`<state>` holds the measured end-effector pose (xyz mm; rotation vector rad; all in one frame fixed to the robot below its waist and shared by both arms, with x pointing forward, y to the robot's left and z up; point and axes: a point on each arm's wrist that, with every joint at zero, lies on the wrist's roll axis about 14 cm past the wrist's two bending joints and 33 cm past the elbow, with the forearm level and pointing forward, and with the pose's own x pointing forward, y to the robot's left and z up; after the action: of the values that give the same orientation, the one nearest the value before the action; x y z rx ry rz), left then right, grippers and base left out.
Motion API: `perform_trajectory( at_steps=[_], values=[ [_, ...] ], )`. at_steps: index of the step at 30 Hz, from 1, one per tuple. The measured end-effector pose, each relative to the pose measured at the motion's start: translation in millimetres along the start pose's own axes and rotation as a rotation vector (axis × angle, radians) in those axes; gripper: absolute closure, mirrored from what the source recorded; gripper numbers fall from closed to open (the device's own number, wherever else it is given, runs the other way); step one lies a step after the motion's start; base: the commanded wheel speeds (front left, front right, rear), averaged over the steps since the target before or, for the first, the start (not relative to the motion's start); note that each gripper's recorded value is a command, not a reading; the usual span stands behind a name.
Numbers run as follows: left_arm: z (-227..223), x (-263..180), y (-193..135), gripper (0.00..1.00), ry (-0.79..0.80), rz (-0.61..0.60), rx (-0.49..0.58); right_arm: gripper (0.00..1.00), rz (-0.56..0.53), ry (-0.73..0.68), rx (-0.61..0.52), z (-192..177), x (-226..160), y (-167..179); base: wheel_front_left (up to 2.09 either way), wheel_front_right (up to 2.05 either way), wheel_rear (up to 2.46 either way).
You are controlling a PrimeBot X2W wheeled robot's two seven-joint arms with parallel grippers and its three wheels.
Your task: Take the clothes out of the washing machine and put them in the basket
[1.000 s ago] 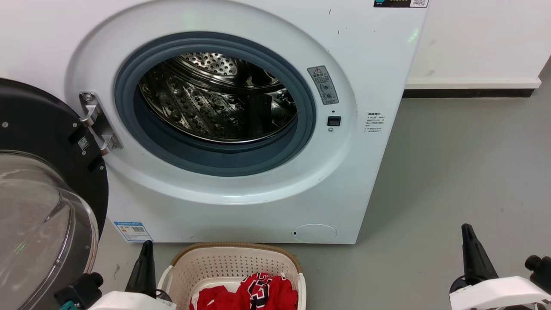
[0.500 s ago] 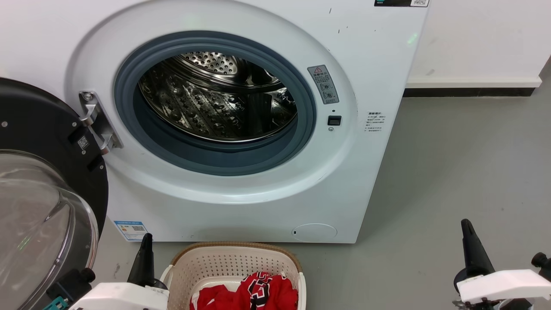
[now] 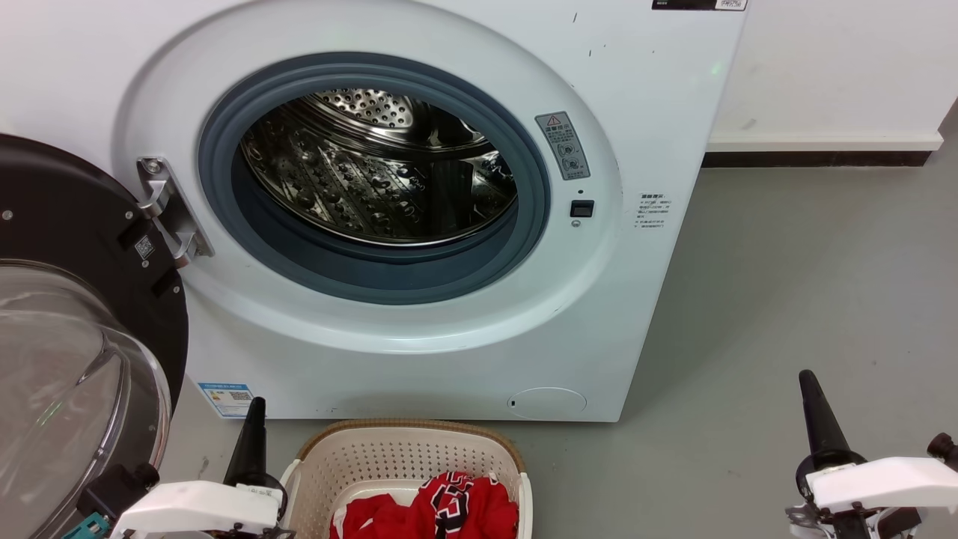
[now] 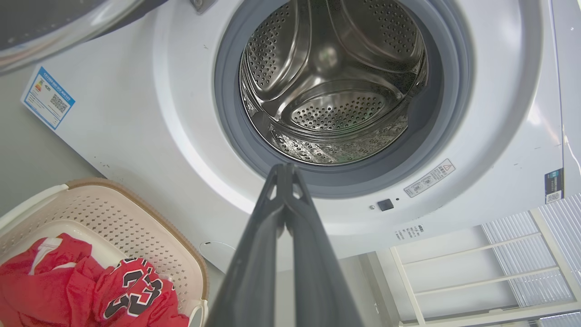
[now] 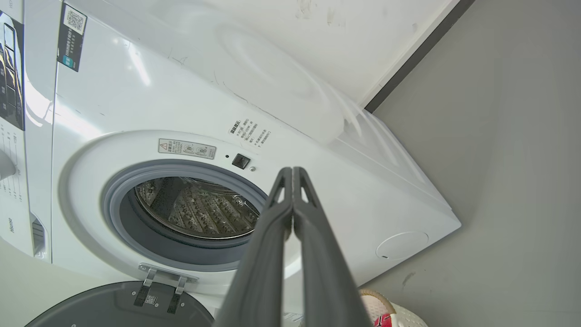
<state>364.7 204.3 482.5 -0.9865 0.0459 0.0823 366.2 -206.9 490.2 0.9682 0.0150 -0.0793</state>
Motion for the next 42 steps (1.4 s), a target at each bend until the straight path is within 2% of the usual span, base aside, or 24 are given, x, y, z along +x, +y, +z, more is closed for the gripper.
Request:
perform_trajectory(
  at_steps=[42],
  values=[
    [4.9, 14.3, -13.7, 1.0, 0.019, -0.043, -0.401, 1.0, 0.03, 0.034, 0.416, -0.2, 13.9, 10.7, 0.0, 0.0, 0.0]
  ],
)
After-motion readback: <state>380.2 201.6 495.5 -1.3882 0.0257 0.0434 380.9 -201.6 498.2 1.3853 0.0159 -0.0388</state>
